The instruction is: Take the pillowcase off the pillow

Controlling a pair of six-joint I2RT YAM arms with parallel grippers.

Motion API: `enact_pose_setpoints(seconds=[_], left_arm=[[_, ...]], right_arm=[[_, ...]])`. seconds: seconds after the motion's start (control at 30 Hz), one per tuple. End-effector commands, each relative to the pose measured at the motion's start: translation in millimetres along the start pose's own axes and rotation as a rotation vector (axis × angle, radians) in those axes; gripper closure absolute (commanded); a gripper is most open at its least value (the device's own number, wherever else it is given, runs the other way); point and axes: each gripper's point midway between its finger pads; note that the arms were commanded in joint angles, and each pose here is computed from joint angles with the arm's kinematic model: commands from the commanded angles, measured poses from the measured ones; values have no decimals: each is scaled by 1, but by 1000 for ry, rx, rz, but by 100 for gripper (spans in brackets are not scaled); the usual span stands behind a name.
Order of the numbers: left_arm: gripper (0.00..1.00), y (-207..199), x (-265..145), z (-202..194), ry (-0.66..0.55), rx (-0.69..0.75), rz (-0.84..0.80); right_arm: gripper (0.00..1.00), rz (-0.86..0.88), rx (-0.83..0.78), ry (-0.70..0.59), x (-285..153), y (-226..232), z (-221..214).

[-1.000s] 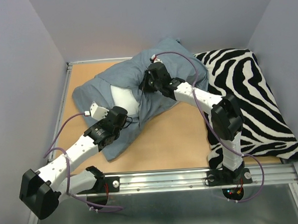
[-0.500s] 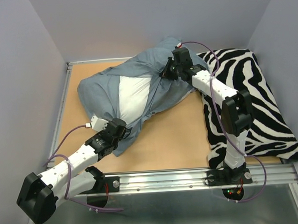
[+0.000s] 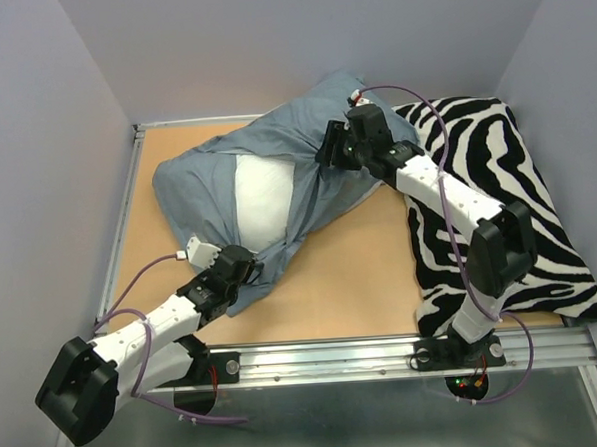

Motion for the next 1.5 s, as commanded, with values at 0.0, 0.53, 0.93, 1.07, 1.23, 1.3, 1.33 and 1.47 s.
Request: enact_pose_setpoints(seconds=[0.0,0.53,0.93,1.07,1.23,1.3,1.33,1.47], left_arm=[[100,2,-2,-1,-4,54,-50],[100,-11,-6,8,-33,64,-105],[100,-11,-11,9,-26,54,-121],[100,-7,-12,6,-15,57,-117],[100,-6,-14,6,-12,47,-128],[100,-7,-15,5,-6,47,-133],[100,-6,-15,4,-2,51,-134],[100,-8,-17,3,8,63,-145]], right_arm=[[36,55,-81,-59,-39,23,7],[20,135,-386,135,-28,110,-158],[5,102,-344,132,21,98,-190],[4,148,-282,69,6,113,-171],[2,134,-222,25,16,117,-165],[2,137,-195,19,18,119,-164],[2,142,-190,10,19,122,-162],[12,119,-209,-13,39,125,-161]])
Point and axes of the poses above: each gripper's point midway between its finger pads, its own x axis out along the fingers, its own y axis along the line the jaws close on, z = x × y, and after that the axes turned 7 degrees about x, right-handed
